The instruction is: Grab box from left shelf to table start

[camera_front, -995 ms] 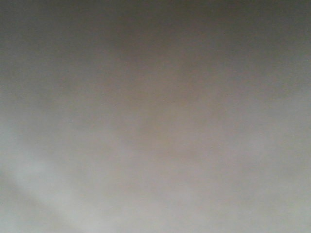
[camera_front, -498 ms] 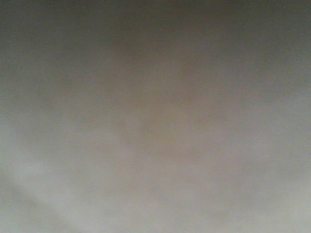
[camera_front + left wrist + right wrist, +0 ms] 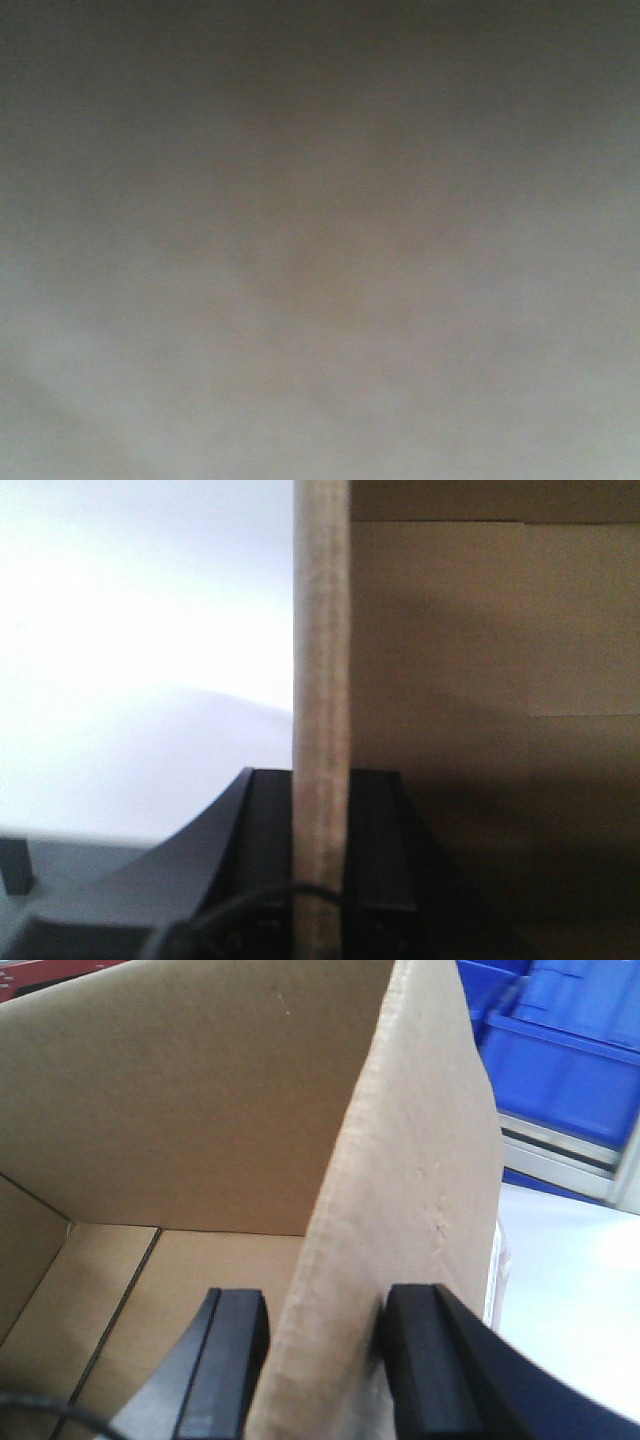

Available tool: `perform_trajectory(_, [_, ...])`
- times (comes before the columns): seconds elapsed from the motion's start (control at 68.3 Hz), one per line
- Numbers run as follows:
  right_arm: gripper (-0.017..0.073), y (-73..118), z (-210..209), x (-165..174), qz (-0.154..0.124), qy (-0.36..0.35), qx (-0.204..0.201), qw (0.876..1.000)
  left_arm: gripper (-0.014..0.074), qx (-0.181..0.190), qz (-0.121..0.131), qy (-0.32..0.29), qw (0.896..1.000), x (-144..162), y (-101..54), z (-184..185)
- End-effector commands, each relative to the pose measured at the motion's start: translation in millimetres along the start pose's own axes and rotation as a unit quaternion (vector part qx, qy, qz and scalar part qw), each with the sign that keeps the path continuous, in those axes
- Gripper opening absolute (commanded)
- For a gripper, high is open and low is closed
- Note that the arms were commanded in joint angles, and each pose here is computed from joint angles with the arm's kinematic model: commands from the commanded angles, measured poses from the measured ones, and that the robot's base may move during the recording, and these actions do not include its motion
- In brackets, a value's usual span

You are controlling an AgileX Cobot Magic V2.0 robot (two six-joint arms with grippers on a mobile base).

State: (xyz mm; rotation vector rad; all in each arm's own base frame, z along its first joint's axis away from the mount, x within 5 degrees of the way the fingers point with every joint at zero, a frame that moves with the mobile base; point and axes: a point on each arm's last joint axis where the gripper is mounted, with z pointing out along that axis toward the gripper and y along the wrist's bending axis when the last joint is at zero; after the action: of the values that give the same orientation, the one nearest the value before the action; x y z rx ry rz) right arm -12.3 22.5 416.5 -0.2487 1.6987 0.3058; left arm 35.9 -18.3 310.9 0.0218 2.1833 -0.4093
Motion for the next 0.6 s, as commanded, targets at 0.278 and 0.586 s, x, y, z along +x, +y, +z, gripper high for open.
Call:
perform_trajectory(0.278, [0.0059,1.7,-8.8,-20.3,0.005,-0.084,0.002,0.996,-0.0090,-0.045,0.030,0.002,0.999,-4.3,6.9,-1.3])
perform_trajectory(0.586, [0.0059,1.7,-8.8,-20.3,0.005,-0.084,0.002,0.996,-0.0090,-0.045,0.030,0.002,0.999,-4.3,6.9,-1.3])
